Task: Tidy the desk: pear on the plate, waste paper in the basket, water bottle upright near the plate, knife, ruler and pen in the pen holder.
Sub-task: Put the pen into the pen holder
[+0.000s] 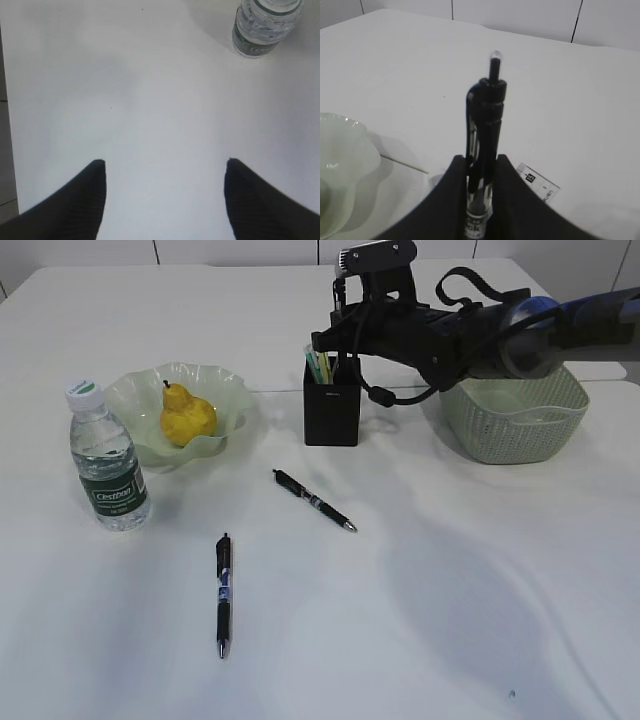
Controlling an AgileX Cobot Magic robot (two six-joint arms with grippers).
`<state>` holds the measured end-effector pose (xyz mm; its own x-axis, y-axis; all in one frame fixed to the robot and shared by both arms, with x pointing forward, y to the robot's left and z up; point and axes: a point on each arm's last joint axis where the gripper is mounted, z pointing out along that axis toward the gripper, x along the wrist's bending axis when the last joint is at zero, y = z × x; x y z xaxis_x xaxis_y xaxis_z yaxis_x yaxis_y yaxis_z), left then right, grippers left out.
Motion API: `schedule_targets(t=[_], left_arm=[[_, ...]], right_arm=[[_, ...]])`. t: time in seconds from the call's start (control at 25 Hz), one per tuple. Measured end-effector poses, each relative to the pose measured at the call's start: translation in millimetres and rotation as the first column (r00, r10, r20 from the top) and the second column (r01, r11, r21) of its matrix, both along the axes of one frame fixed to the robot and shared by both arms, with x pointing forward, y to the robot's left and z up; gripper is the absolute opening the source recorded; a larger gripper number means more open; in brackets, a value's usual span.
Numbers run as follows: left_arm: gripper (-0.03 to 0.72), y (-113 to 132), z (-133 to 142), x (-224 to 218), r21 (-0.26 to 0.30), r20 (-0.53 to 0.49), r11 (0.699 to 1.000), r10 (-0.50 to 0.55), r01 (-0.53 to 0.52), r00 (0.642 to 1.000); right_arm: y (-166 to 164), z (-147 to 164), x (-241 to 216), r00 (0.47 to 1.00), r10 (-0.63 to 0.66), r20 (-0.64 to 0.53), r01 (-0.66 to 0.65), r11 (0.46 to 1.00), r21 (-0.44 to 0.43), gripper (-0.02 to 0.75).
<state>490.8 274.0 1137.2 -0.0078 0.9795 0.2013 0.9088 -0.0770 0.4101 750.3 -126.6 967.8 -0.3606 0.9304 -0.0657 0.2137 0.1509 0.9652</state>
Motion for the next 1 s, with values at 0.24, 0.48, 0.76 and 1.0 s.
schedule_targets(t=[0.24, 0.48, 0.76, 1.0], left_arm=[[0.520, 0.0, 0.0, 0.0, 0.000, 0.000, 1.000, 0.000, 0.000, 1.000], [0.520, 0.0, 0.0, 0.0, 0.000, 0.000, 1.000, 0.000, 0.000, 1.000], [0.520, 0.0, 0.0, 0.0, 0.000, 0.000, 1.000, 0.000, 0.000, 1.000], [0.520, 0.0, 0.0, 0.0, 0.000, 0.000, 1.000, 0.000, 0.000, 1.000]], right_arm=[[-1.8, -2.6, -0.1, 0.999, -0.014, -0.037, 0.015, 1.000, 0.015, 0.128], [-2.8, -6.4, -1.1, 0.997, -0.023, -0.079, 0.023, 1.000, 0.002, 0.128], [3.7, -9.2, -4.4, 0.994, -0.012, -0.107, 0.011, 1.000, -0.014, 0.136], [7.1, -12.3, -6.9, 0.990, -0.012, -0.142, 0.008, 1.000, -0.027, 0.221]])
